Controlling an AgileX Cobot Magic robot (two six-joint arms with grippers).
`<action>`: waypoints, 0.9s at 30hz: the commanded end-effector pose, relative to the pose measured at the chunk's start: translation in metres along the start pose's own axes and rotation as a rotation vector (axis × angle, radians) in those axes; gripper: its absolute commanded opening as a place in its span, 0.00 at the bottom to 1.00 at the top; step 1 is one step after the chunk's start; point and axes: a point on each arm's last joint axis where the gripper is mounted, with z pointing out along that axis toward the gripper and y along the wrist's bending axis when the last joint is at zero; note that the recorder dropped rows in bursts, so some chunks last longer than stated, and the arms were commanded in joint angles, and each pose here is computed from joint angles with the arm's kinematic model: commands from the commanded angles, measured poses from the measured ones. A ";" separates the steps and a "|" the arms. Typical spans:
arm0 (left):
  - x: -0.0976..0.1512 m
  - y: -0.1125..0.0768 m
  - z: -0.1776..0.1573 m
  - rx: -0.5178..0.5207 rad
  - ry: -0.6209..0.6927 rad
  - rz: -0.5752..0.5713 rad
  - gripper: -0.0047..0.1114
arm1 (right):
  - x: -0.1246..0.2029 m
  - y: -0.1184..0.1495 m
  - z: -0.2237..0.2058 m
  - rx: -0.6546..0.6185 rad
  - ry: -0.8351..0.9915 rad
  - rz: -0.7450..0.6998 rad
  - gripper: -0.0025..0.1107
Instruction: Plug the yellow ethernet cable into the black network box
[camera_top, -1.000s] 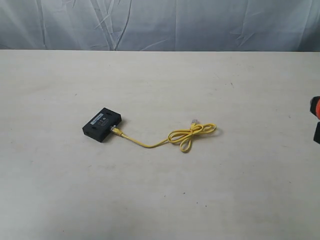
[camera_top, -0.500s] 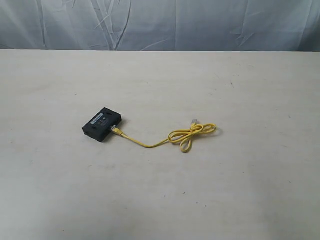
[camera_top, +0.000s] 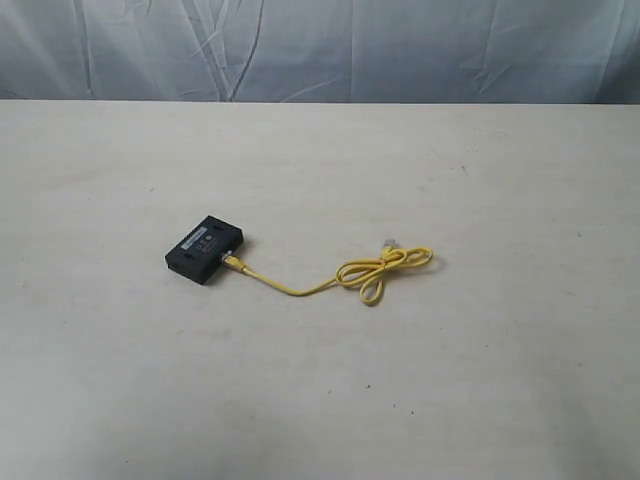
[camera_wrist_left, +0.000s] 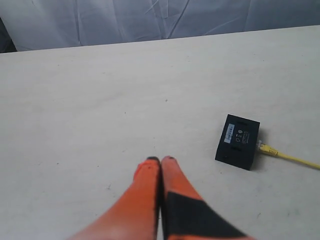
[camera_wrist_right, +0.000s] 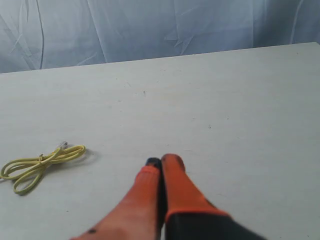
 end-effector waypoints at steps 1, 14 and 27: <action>0.000 0.000 -0.001 -0.004 -0.012 0.000 0.04 | 0.000 -0.001 0.000 0.009 -0.017 -0.011 0.02; 0.000 0.000 -0.001 -0.007 -0.010 0.008 0.04 | 0.012 -0.004 0.007 0.028 -0.018 -0.045 0.02; 0.000 0.000 -0.001 -0.007 -0.010 0.008 0.04 | 0.013 -0.003 0.007 0.017 -0.016 -0.045 0.02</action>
